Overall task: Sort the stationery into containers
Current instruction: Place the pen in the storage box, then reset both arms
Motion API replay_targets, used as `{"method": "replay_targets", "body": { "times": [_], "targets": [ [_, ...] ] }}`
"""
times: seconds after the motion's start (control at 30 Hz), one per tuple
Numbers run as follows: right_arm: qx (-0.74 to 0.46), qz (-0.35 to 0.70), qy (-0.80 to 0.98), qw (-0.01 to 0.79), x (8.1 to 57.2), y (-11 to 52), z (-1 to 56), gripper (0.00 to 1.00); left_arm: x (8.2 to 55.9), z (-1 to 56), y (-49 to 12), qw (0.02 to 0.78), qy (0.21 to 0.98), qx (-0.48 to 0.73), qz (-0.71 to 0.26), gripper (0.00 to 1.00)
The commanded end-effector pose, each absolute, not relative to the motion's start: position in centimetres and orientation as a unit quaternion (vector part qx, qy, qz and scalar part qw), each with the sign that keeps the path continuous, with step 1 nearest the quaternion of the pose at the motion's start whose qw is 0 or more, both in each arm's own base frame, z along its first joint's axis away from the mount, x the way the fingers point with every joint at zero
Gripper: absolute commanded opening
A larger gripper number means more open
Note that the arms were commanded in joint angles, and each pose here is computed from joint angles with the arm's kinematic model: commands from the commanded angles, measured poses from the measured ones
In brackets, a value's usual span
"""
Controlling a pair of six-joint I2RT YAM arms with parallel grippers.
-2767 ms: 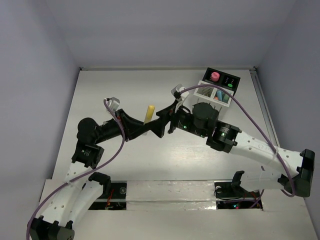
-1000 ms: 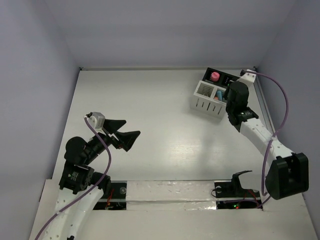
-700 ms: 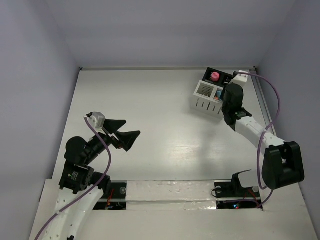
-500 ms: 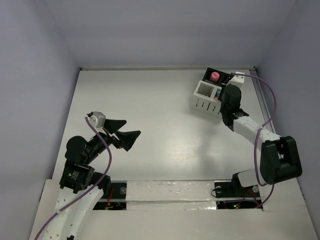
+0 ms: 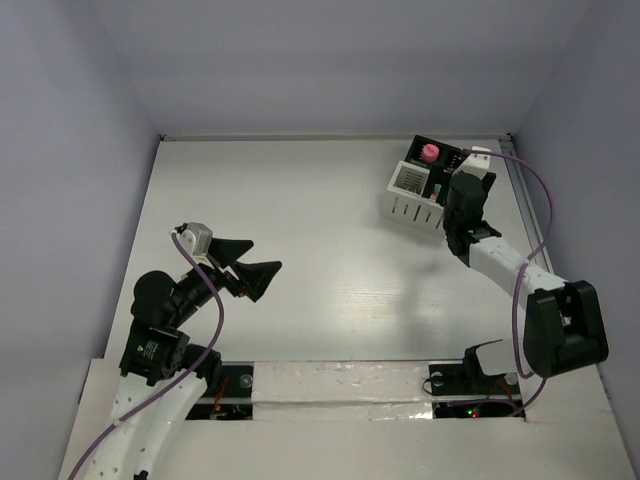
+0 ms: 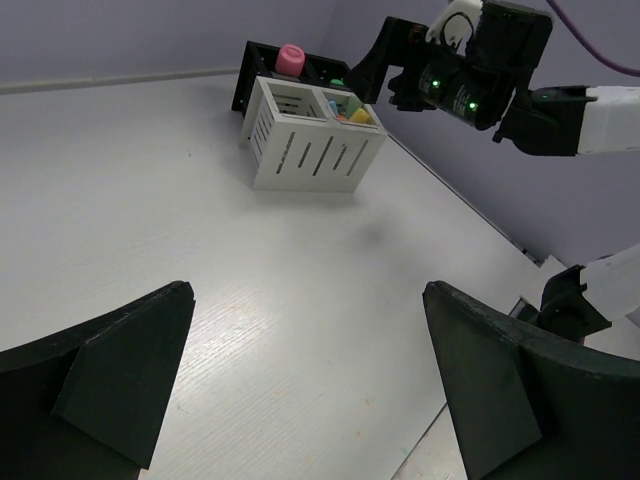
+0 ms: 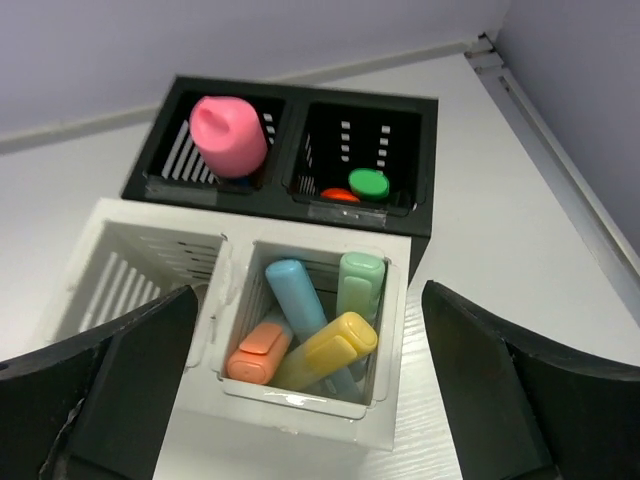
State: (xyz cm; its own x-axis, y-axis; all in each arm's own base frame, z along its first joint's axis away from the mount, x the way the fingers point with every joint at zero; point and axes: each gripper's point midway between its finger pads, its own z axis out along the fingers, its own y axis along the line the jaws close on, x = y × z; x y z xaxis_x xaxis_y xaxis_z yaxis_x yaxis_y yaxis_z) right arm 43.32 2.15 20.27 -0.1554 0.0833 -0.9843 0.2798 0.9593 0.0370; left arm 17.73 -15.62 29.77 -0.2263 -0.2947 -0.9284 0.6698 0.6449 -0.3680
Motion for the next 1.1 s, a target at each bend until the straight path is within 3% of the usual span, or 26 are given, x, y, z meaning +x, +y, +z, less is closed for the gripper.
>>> {"method": "replay_targets", "body": {
  "times": [0.0, 0.17, 0.2, 0.3, 0.47, 0.57, 0.8, 1.07],
  "targets": [
    [0.148, -0.043, 0.717, 0.680, 42.9, 2.1, 26.7, 1.00, 18.1, 30.1, -15.6, 0.614, 0.669, 0.139, -0.394, 0.99],
    [0.146, 0.008, 0.721, 0.677, 40.8, 3.2, 30.2, 1.00, 18.3, 30.4, -15.2, 0.620, 0.670, 0.131, -0.386, 0.99],
    [0.144, 0.024, 0.723, 0.675, 40.3, 3.6, 30.8, 0.96, 18.3, 30.6, -15.1, 0.622, 0.670, 0.129, -0.385, 0.99],
    [0.121, 0.103, 0.729, 0.666, 37.5, 5.9, 33.0, 1.00, 18.5, 31.0, -14.8, 0.631, 0.668, 0.121, -0.376, 0.99],
    [0.025, 0.287, 0.687, 0.667, 29.3, 11.2, 39.3, 1.00, 18.5, 32.8, -14.2, 0.648, 0.657, 0.107, -0.371, 0.99],
    [-0.002, 0.345, 0.630, 0.695, 23.6, 11.6, 43.6, 1.00, 17.8, 35.9, -13.7, 0.668, 0.635, 0.097, -0.375, 0.99],
    [0.013, 0.355, 0.536, 0.766, 14.4, 8.4, 48.8, 1.00, 14.3, 45.3, -10.2, 0.754, 0.549, 0.050, -0.358, 0.99],
    [0.054, 0.310, 0.555, 0.770, 14.8, 6.5, 46.7, 1.00, 12.9, 46.8, -8.4, 0.781, 0.527, 0.033, -0.334, 0.99]
  ]
}}
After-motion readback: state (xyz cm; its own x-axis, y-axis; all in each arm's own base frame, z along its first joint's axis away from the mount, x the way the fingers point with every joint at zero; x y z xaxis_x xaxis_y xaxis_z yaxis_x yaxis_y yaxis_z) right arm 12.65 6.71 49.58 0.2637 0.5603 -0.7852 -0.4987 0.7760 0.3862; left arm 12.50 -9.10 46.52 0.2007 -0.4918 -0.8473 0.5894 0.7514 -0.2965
